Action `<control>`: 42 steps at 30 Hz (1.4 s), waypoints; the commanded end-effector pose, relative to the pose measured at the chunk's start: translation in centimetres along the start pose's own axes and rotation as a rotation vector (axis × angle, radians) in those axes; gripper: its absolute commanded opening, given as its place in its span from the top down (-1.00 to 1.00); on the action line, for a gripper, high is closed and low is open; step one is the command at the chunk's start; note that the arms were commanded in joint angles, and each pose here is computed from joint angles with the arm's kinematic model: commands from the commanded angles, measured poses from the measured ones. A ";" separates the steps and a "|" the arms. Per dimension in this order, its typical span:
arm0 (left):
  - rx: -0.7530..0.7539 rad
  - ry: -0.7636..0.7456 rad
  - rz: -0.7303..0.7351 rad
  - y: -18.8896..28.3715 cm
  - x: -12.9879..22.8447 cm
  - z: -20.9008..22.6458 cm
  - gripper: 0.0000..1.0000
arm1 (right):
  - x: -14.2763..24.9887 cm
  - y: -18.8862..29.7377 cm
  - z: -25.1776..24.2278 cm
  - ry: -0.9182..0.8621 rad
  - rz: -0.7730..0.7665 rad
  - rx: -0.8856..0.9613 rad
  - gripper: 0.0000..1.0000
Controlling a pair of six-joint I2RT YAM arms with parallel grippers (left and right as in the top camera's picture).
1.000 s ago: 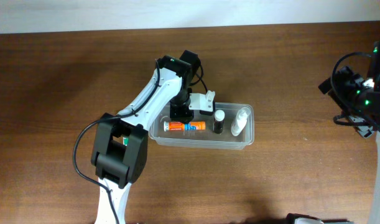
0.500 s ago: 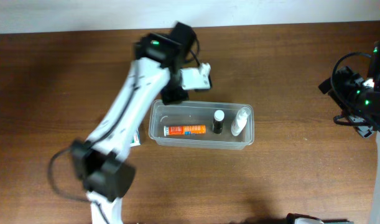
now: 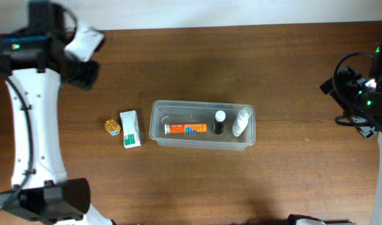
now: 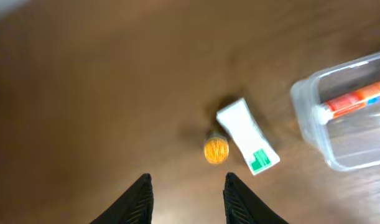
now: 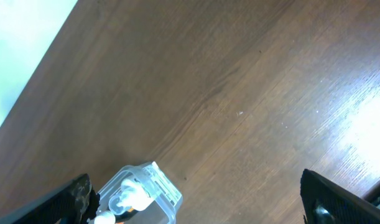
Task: Pack container
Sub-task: 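Withdraw the left gripper and reach to the gold-lidded jar, then grasp the gold-lidded jar with the left gripper and lift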
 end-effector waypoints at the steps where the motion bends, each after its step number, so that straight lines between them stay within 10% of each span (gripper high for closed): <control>1: 0.076 0.240 0.098 -3.7 2.7 -0.2 0.14 | -0.3 -0.1 -0.2 -0.006 -0.012 0.011 -0.97; 13: 0.173 0.343 0.251 -14.6 8.4 -3.9 -0.20 | -0.3 -0.1 -0.2 -0.006 -0.012 0.011 -0.97; 42: 0.142 0.296 0.242 -20.6 10.4 -6.6 0.07 | -0.3 -0.1 -0.2 -0.006 -0.012 0.011 -0.97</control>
Point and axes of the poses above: each gripper's point midway between its finger pads, its own y axis back along the fingers, its own z axis along the line the jaws close on, x = y × z, the point moved 3 cm from there along y, back along the fingers, and after that the axes turned 15 degrees about -y, right-handed, at the moved point
